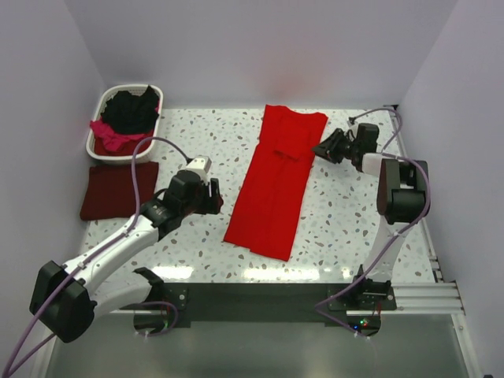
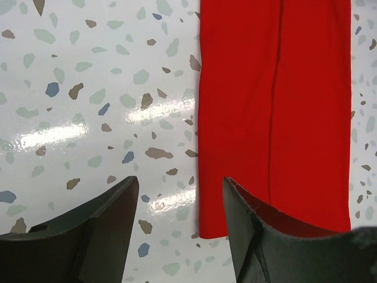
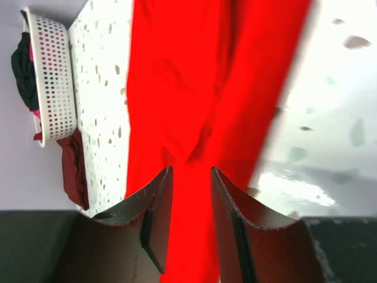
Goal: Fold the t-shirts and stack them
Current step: Fold the tshirt
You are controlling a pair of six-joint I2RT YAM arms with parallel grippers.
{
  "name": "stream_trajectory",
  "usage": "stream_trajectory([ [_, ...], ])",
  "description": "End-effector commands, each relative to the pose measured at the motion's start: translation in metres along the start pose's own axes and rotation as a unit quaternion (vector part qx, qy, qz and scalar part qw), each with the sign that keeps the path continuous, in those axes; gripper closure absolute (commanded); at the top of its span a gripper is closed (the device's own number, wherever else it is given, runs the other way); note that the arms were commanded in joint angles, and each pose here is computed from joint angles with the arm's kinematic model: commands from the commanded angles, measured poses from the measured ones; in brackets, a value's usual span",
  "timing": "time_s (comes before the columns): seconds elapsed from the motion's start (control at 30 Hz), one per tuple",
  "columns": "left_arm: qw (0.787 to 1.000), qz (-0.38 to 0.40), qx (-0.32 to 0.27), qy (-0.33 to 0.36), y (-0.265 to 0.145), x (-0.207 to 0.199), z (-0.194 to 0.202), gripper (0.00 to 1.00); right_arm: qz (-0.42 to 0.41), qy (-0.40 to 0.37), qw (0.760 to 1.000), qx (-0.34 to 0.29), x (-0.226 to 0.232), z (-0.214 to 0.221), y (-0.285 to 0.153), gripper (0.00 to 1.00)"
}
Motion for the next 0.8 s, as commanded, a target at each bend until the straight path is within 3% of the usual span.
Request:
stream_trajectory([
  [0.0, 1.000, 0.026, -0.015, 0.009, 0.002, -0.007, -0.010, 0.36, -0.020, 0.020, 1.000, 0.013, -0.022, 0.015, 0.012, 0.65],
  [0.2, 0.999, 0.037, 0.013, 0.009, 0.007, -0.009, -0.002, 0.37, 0.025, 0.020, 0.999, 0.033, -0.053, 0.026, 0.011, 0.69],
  [0.43, 0.997, 0.047, 0.061, -0.016, 0.015, -0.011, 0.017, 0.37, 0.085, -0.021, 0.996, 0.008, -0.030, 0.009, -0.027, 0.69],
  [0.63, 0.994, 0.049, 0.094, -0.031, 0.021, -0.011, 0.030, 0.39, -0.025, -0.035, 0.999, -0.002, 0.027, 0.010, -0.030, 0.68],
  [0.77, 0.993, 0.055, 0.093, -0.039, 0.019, -0.011, 0.032, 0.39, -0.057, -0.018, 0.998, 0.006, 0.030, 0.016, -0.008, 0.68],
])
Point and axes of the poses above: each gripper's point midway between its finger pads, its own y axis out along the fingers, its own x axis along the line the jaws close on, z = x × y, the point moved 7 cm from there along -y, back along the fingers, and after that the axes turned 4 degrees about -y, right-handed, at the moved point
